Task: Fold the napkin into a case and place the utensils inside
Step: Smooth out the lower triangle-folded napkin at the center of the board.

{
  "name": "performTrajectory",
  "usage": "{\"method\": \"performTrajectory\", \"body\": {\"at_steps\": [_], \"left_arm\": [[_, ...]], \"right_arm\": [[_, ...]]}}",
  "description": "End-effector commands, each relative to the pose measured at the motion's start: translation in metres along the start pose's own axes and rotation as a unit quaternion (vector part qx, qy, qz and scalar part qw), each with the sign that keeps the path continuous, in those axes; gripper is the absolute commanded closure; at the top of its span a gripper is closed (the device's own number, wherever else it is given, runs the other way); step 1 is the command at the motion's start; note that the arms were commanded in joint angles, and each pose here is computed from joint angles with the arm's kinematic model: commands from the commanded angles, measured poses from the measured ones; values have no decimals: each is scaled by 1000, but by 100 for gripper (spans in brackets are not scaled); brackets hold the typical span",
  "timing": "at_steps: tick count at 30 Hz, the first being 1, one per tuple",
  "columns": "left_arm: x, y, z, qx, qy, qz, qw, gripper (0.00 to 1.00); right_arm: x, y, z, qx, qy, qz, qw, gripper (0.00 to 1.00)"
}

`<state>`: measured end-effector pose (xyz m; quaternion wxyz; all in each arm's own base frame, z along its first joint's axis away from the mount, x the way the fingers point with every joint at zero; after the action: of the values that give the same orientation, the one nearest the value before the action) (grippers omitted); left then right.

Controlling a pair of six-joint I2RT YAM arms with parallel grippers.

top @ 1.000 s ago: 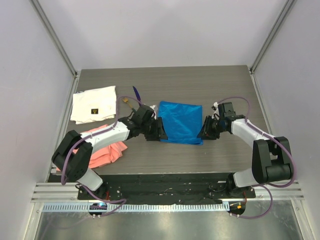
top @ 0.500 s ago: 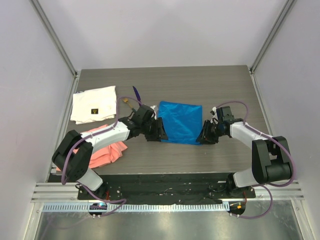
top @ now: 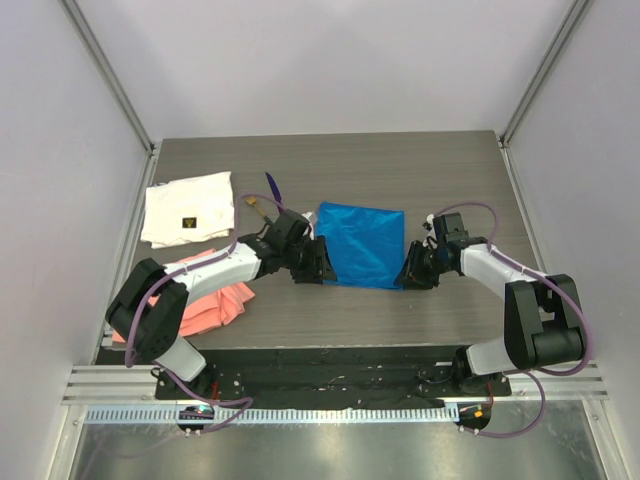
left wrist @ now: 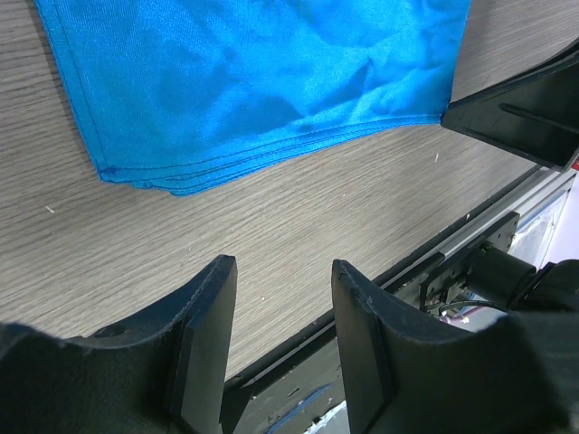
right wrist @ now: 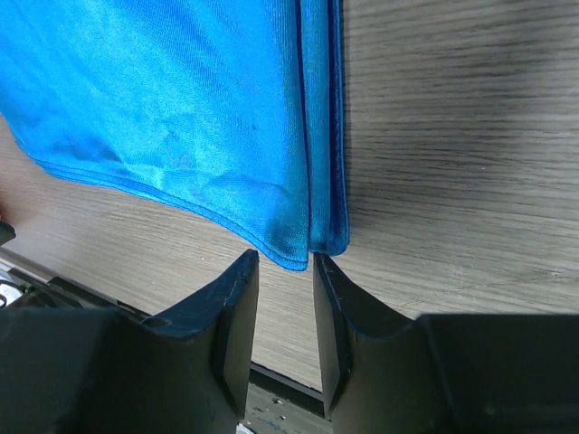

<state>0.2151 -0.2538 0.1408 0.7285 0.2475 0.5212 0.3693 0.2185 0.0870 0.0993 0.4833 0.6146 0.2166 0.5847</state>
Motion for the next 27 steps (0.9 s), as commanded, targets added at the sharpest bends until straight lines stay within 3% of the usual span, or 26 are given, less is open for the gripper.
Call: {"method": "performTrajectory", "body": {"at_steps": [1,6,19,27], "left_arm": [[-10,3,9,-15,-14,-26,999,50],[-9,4,9,-15,-14,-26,999,50],[-7,7,9,-17,-13,-30,999,50],[-5,9,10,-19,-12,-29,999,50]], "right_arm": [[4,-2,1,-9,9,10,1000,65],[3,-6,2,-4,7,8,1000,71],[2,-7,2,-6,7,3,1000,72],[4,-6,8,-13,8,0,1000,92]]}}
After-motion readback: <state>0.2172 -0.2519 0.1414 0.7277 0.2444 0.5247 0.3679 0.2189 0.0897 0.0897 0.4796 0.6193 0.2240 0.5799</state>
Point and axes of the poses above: each gripper's point midway between its finger pads, its own y axis back along the fingers, its own x axis along the line the jaws close on, z = x × y, the point moved 8 cm from there along y, back along the fingers, and after that the axes turned 4 degrees about -y, right-handed, at the moved point
